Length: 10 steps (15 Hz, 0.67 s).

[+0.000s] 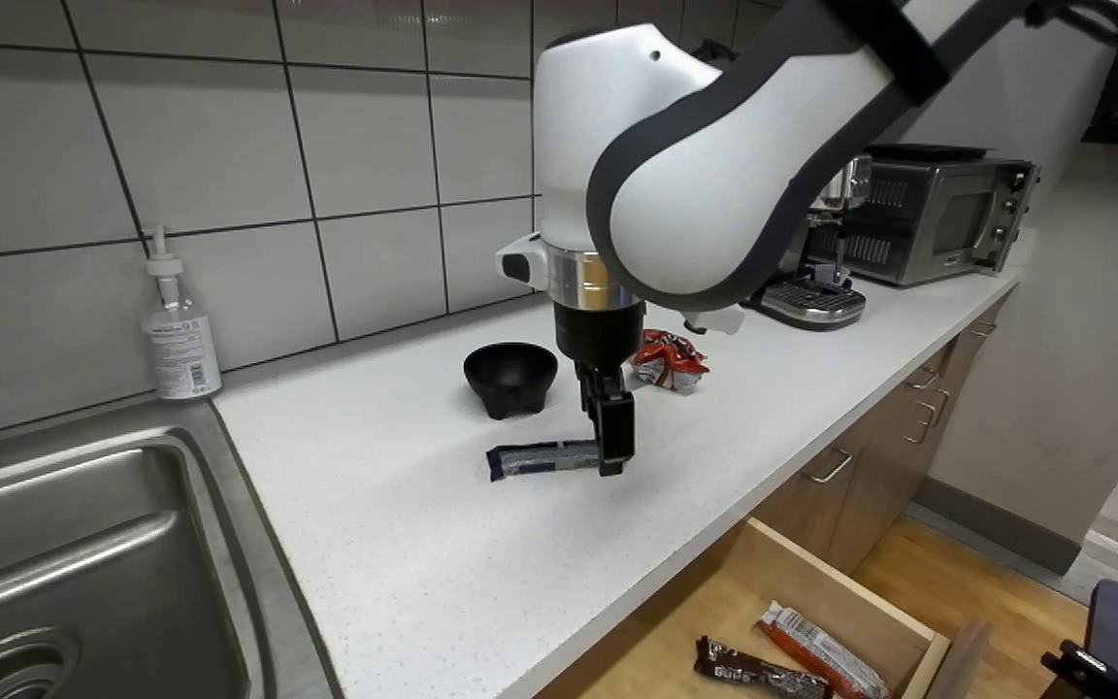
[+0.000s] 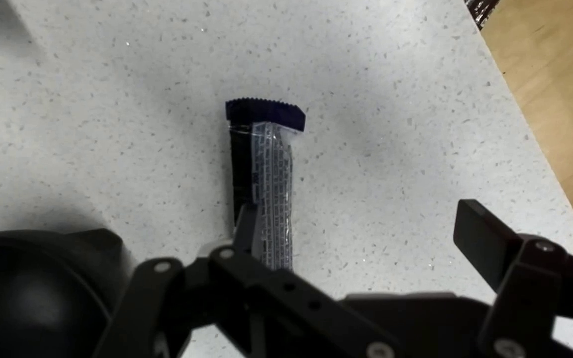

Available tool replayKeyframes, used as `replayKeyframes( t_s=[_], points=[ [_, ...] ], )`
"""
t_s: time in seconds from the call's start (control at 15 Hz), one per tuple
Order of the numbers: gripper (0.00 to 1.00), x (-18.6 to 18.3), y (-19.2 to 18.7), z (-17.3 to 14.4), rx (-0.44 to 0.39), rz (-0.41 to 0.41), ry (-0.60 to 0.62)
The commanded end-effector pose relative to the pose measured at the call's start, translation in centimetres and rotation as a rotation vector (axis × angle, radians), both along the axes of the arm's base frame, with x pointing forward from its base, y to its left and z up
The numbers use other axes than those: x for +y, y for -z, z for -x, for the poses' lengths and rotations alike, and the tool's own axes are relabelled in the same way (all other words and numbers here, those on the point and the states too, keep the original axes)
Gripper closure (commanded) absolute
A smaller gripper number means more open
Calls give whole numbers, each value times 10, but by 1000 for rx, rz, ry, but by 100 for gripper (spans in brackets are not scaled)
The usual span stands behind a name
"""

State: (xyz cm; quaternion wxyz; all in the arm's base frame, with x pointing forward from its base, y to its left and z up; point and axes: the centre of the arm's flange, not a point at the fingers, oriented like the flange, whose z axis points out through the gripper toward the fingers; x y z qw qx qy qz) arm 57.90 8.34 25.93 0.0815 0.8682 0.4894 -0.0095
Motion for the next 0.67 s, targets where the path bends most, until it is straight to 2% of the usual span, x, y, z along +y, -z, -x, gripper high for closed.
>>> replayKeyframes(
  t_s=[0.0,0.6],
  points=[
    [0,2,5,-9,-21,2,-11],
    [0,3,16,-36,-29,-1,-25]
  ],
)
